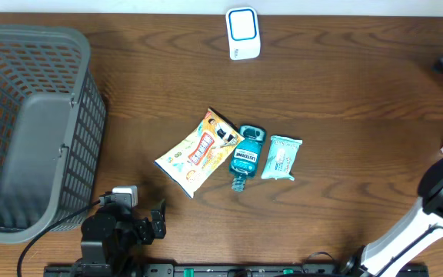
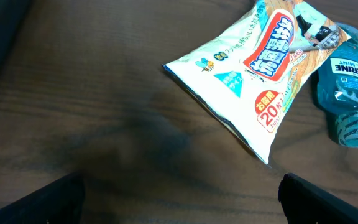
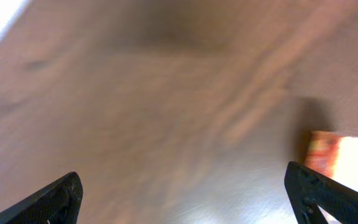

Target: Scan the item barcode

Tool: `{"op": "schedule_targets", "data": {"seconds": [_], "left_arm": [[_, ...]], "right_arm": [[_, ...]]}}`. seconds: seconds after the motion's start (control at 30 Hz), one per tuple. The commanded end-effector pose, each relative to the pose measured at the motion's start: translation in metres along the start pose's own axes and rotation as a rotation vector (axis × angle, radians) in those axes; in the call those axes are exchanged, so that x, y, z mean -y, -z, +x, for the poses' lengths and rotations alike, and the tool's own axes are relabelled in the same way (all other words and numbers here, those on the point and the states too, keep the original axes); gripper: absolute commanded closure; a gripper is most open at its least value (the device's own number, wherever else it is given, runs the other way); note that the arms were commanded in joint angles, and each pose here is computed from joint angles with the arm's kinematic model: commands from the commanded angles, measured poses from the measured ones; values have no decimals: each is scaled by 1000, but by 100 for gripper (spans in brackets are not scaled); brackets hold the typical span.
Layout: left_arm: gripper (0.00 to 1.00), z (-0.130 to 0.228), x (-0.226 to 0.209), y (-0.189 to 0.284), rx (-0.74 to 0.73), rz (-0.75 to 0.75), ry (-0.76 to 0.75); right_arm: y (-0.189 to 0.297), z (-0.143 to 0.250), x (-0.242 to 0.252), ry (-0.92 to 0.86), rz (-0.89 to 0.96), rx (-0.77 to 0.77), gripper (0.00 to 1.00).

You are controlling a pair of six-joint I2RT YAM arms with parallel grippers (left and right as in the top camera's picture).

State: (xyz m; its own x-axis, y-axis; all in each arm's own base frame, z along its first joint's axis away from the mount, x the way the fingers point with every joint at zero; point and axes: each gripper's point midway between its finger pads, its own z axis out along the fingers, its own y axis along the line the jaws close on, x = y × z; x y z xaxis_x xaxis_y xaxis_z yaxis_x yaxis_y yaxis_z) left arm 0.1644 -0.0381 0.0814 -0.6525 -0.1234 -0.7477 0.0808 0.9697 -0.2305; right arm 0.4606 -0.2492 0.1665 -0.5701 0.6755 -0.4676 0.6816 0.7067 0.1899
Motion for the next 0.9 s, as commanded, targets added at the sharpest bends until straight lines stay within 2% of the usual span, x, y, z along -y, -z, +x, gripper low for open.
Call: {"op": "schedule_targets", "data": {"seconds": [0.0, 0.17, 0.37, 0.47, 0.67, 0.87], "left_arm": [[1, 8, -3, 0, -31, -15, 11], [1, 8, -3, 0, -31, -15, 11], [1, 8, -3, 0, -31, -15, 11], [1, 8, -3, 0, -31, -15, 10], [1, 8, -3, 0, -31, -15, 11], [1, 8, -3, 0, -31, -15, 11]], "right_arm": [[52, 2, -52, 17, -124, 39, 1], [56, 70, -110, 67, -187, -143, 1], [54, 173, -186, 254, -316, -357, 1], [62, 212, -194, 408, -314, -434, 1], [87, 280, -194, 560, -234, -589, 1], [91, 319, -179, 694, -59, -607, 1]]}}
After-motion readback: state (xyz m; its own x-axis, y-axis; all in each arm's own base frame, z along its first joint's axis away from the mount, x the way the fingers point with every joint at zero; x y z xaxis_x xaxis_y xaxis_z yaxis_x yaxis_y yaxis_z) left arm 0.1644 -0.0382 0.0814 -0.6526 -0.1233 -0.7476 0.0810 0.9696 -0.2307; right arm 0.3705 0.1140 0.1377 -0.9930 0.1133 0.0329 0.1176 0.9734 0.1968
